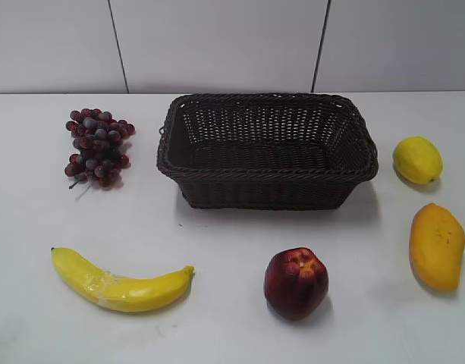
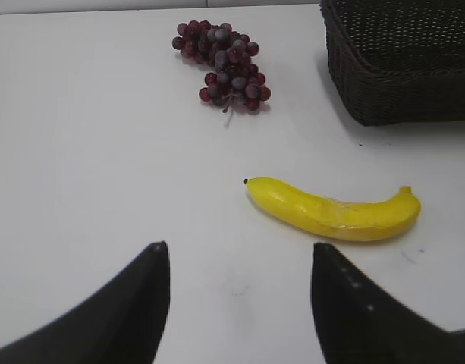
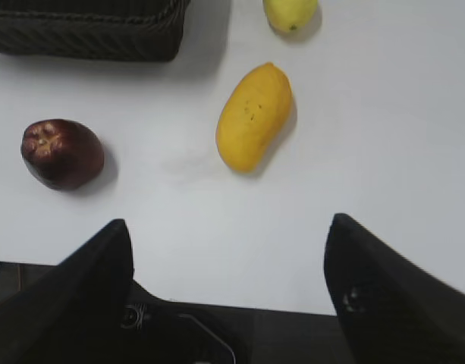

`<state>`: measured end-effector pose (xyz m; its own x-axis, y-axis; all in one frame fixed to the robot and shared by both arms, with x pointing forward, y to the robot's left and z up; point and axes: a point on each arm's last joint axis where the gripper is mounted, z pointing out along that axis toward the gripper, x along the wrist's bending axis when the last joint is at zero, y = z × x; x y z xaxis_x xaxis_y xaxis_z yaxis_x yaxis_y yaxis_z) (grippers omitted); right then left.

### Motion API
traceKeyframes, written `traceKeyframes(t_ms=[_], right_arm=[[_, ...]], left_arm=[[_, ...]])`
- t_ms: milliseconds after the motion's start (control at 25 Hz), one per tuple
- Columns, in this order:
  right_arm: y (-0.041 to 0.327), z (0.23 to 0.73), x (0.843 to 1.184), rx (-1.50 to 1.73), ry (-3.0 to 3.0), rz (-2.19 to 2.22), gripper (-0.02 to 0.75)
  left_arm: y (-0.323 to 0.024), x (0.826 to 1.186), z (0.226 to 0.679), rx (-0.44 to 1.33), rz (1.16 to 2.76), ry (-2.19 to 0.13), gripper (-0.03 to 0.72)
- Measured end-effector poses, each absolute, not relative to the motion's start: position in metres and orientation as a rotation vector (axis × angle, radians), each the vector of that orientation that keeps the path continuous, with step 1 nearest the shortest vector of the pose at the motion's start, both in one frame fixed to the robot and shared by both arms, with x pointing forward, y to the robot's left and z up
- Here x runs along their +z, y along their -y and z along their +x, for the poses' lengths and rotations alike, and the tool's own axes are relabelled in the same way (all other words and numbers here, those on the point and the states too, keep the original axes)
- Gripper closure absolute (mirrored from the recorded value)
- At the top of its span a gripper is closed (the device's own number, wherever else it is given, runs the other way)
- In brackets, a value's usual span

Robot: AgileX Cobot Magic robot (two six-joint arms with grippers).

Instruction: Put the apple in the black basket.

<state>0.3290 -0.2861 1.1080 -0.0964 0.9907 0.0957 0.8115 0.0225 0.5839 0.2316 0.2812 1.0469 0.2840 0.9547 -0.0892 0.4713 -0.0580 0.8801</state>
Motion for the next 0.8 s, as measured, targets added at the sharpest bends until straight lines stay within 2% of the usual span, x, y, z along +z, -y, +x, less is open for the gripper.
traceKeyframes(t_ms=[200, 400, 560, 800], right_arm=[[0.279, 0.368, 1.100, 0.704, -2.107, 1.911, 0.146], [0.259, 0.401, 1.090, 0.735, -2.230, 1.905, 0.146], [0.228, 0.417, 1.075, 0.716, -2.349, 1.882, 0.146], [0.167, 0.430, 1.041, 0.602, -2.488, 1.808, 0.146]], left_arm=[[-0.281, 1.047, 0.232, 0.690, 1.674, -1.319, 0.218], [-0.281, 1.047, 0.232, 0.690, 1.674, -1.318, 0.130], [-0.281, 1.047, 0.232, 0.689, 1.674, -1.318, 0.092], [-0.281, 1.047, 0.232, 0.688, 1.674, -1.317, 0.090]])
